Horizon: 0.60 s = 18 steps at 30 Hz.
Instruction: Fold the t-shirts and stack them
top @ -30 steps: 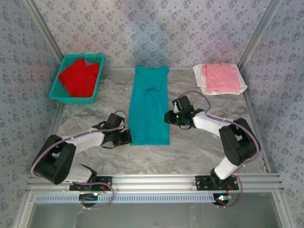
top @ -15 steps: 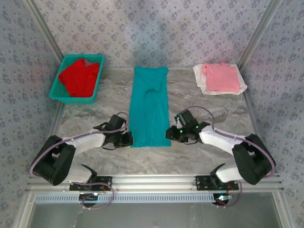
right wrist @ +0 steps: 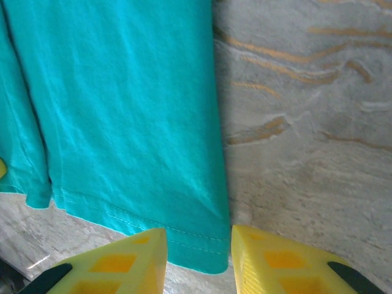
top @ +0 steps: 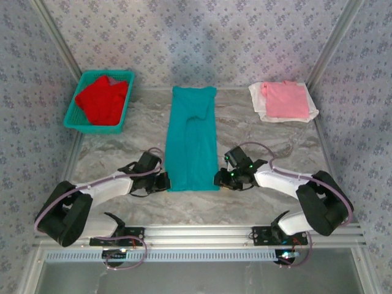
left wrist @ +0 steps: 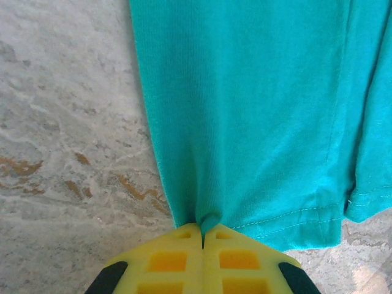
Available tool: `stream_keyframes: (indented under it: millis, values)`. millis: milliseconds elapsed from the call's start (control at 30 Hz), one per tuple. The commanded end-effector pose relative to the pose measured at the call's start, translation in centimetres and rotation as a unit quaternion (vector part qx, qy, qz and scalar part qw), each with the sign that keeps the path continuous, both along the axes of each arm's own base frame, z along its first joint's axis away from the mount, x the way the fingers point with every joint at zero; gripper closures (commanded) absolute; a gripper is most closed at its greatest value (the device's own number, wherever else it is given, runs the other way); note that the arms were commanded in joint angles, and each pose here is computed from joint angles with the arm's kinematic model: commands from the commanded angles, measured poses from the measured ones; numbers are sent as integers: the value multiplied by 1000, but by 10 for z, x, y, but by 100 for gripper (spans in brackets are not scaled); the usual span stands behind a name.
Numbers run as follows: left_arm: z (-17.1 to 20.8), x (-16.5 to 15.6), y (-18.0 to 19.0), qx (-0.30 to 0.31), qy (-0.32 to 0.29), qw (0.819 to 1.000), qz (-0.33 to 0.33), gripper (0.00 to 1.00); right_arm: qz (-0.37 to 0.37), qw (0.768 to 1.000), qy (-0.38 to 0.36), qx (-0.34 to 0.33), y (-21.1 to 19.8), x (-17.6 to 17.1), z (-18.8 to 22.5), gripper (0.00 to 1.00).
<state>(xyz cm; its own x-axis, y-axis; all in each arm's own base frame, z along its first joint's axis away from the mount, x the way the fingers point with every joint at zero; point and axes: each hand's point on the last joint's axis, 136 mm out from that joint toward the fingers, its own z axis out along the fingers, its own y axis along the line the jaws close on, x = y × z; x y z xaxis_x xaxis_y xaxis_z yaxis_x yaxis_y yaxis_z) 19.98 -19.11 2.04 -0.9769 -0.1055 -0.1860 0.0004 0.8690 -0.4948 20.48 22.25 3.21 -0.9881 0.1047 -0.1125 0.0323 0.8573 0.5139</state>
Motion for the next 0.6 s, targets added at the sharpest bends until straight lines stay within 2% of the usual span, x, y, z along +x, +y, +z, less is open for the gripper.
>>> stream_keyframes:
  millis: [0,167,367,567]
  values:
    - [-9,-10,8,21,13,1000,9,100,-5,999,29,-24,-10,-15,-14,64]
    - [-12,-12,7,26,17,1000,6,100,10,999,27,-19,0,-10,-19,68]
    - [-11,-11,7,26,13,1000,8,100,18,999,29,-2,14,-3,-22,87]
    - [-7,-11,9,27,4,1000,9,100,23,1000,9,0,13,2,-13,100]
